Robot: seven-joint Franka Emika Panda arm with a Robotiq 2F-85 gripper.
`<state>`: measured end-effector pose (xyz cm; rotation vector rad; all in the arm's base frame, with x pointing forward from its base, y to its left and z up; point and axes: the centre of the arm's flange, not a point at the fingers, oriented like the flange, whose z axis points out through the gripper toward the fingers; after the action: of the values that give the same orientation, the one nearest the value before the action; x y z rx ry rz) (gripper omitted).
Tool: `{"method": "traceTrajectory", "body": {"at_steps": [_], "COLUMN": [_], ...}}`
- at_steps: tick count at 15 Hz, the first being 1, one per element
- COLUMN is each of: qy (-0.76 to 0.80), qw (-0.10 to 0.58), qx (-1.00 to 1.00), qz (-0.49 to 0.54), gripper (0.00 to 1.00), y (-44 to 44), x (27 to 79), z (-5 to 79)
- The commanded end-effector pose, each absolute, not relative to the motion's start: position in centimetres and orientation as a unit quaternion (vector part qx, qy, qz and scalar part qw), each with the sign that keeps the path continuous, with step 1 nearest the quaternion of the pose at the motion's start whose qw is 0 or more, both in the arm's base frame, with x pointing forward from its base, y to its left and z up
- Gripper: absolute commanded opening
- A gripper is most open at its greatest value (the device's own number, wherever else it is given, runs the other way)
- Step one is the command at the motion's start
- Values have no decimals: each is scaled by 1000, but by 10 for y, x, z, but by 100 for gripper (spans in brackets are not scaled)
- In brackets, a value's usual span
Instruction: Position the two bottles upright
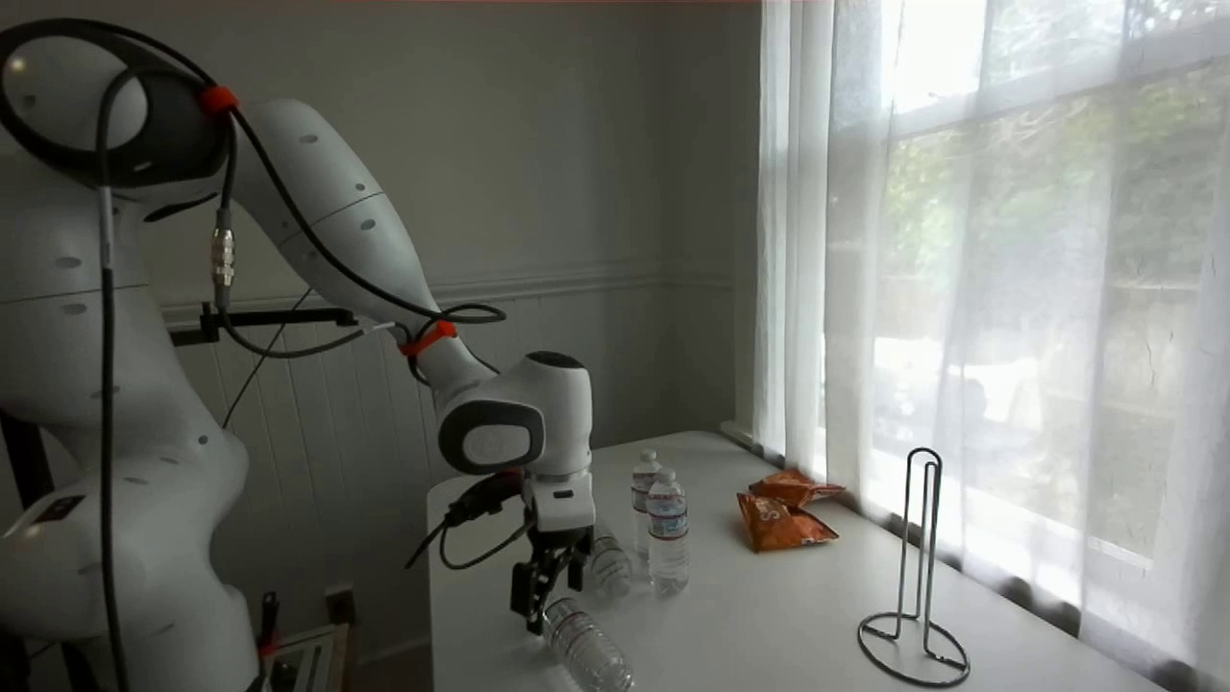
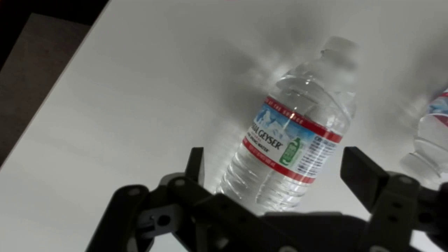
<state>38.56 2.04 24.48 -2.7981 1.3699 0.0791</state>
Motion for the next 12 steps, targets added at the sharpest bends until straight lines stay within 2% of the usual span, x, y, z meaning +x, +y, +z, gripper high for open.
{"method": "traceTrajectory", "body": {"at_steps": [1,12], "qy": [464,489], "qw": [40,33], "qx": [-885,-872], "qz": [30,18], "gripper": [100,100], "y": [39,58], "x": [392,411], "z": [234,205]}}
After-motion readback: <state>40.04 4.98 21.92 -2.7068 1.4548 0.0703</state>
